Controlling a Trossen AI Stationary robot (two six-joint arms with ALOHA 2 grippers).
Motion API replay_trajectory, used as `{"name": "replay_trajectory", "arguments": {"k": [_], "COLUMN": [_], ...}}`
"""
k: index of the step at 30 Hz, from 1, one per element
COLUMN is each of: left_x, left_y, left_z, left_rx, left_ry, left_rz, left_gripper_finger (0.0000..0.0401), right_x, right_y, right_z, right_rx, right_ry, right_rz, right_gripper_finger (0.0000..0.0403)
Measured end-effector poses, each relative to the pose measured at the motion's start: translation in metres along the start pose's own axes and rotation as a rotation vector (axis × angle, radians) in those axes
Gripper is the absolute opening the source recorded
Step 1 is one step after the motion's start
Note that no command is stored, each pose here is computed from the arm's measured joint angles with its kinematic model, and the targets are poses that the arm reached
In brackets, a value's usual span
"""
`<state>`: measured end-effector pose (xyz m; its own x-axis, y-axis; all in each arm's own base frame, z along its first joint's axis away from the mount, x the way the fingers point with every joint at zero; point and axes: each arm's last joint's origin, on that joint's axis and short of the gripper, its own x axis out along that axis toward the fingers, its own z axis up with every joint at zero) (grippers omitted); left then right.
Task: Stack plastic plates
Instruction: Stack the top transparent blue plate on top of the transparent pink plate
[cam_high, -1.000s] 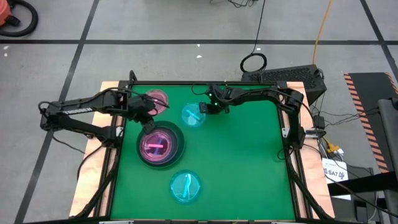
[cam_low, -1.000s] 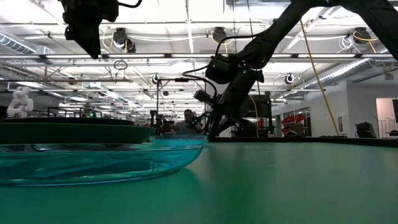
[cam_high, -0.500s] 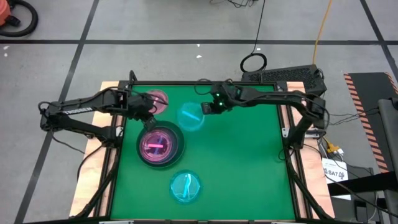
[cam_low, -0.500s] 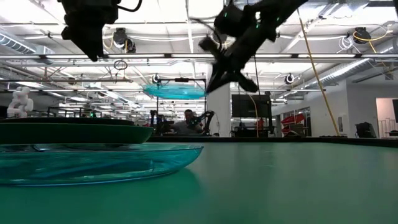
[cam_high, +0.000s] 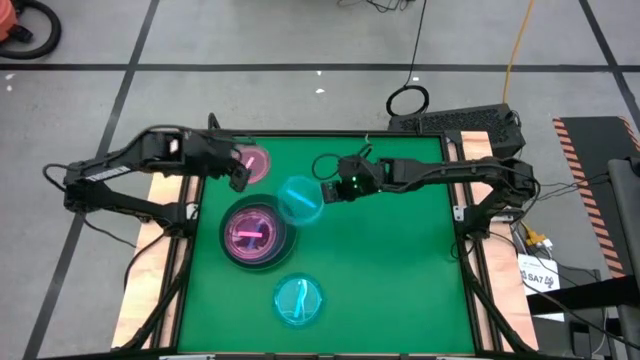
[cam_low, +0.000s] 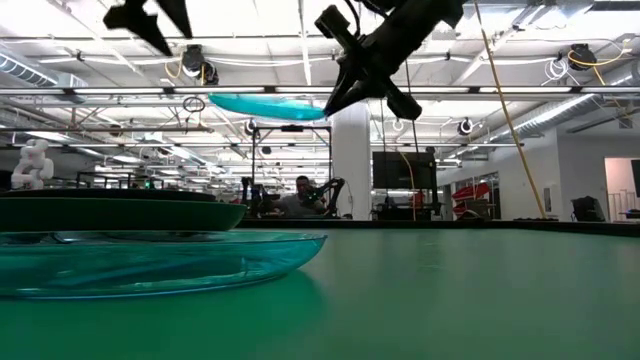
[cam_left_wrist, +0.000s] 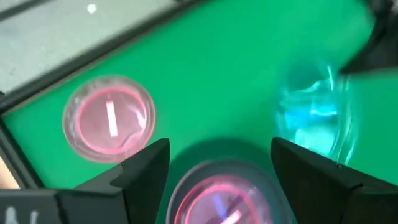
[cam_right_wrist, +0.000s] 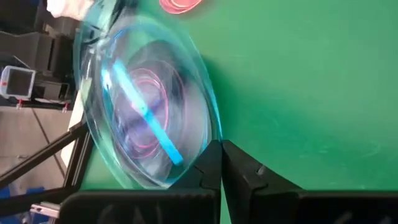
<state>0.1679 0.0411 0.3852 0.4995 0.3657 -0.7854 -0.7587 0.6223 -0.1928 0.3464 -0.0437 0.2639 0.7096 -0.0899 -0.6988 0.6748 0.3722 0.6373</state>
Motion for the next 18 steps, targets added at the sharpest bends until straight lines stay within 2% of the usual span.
{"name": "replay_trajectory", "arguments": {"k": [3, 6, 11, 18], "left_x": [-0.016, -0.02, -0.016, 0.011], "left_y": [0.004, 0.01, 0.011, -0.004], "left_z": [0.009, 0.012, 0.015, 0.021], "left_rx": [-0.072, -0.132, -0.118, -0.1], "left_ry": [-0.048, -0.021, 0.052, 0.208], "left_rz": [0.005, 0.002, -0.068, -0.14], "left_gripper_finger": [0.0284, 0.0284, 0.0284, 0.0284], "right_x": [0.0, 0.0, -0.001, -0.001], "right_y": [0.005, 0.01, 0.018, 0.021], "right_z": [-0.009, -0.018, -0.029, -0.031], "right_rx": [-0.001, 0.001, -0.002, 0.01], "right_ry": [-0.008, 0.004, -0.024, -0.025], "right_rz": [-0.003, 0.013, 0.038, 0.057], "right_gripper_finger": [0.0, 0.0, 0.0, 0.0]}}
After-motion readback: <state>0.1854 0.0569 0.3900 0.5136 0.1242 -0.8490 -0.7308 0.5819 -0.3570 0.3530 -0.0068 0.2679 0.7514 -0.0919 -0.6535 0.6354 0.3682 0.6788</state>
